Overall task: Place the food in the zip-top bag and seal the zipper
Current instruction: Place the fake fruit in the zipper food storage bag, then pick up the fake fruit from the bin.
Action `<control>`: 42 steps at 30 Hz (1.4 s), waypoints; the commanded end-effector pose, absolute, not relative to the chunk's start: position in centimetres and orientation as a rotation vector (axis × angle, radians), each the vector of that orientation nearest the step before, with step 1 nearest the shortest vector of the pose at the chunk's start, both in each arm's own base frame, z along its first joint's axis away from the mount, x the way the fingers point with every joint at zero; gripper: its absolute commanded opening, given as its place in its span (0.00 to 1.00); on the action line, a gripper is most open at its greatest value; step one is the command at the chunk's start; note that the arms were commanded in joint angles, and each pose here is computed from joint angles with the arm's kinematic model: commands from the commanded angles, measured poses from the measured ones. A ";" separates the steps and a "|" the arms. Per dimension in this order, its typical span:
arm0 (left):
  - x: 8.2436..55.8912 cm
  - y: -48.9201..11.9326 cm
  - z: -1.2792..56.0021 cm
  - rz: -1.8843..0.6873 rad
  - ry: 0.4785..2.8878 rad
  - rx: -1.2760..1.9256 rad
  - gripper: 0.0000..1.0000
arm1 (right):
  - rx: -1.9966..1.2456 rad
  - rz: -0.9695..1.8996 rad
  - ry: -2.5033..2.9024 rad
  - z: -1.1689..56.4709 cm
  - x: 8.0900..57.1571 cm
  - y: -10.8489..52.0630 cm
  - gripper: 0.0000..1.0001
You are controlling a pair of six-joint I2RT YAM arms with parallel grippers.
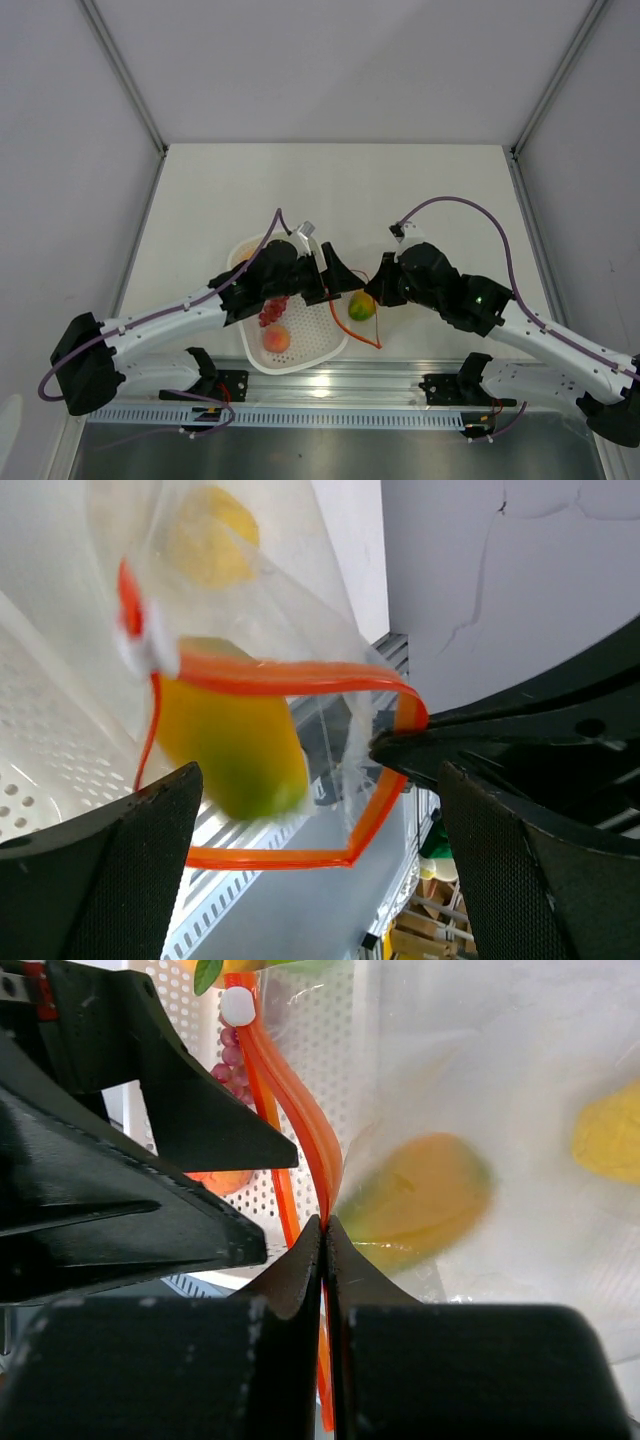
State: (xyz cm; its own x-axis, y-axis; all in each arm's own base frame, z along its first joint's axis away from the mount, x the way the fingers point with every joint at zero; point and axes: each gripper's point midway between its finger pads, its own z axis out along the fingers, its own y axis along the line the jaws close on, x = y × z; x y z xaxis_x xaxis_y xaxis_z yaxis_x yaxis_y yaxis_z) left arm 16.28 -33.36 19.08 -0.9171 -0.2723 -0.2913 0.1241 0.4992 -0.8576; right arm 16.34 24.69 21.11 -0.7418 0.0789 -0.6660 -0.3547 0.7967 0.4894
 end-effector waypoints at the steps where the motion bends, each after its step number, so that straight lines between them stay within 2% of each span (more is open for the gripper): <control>1: 16.9 -33.1 21.4 -1.416 2.265 -0.114 0.99 | -0.176 0.806 2.234 22.6 16.9 24.8 0.00; 10: 16.4 -31.1 22.8 -1.410 2.160 -0.080 0.99 | -0.170 0.773 2.234 22.6 17.1 24.3 0.00; 17: 16.4 -27.9 22.8 -1.257 2.127 -0.050 0.99 | -0.160 0.709 2.261 21.6 17.4 23.7 0.00; 28: 18.2 -20.0 18.6 -0.894 2.237 -0.209 0.99 | -0.164 0.660 2.292 20.3 17.7 23.7 0.00; 42: 22.9 -15.3 16.0 -0.720 2.326 -0.462 0.99 | -0.179 0.613 2.321 19.1 18.1 24.0 0.00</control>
State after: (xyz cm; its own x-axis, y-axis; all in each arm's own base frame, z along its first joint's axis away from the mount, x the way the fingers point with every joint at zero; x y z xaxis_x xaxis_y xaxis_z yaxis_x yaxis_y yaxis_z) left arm 21.87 -15.70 14.55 -0.7409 -0.4838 -0.4659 -0.1441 0.7919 -0.5934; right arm 17.30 23.85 17.95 -0.7625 0.0322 -0.6462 -0.2923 0.8739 0.3884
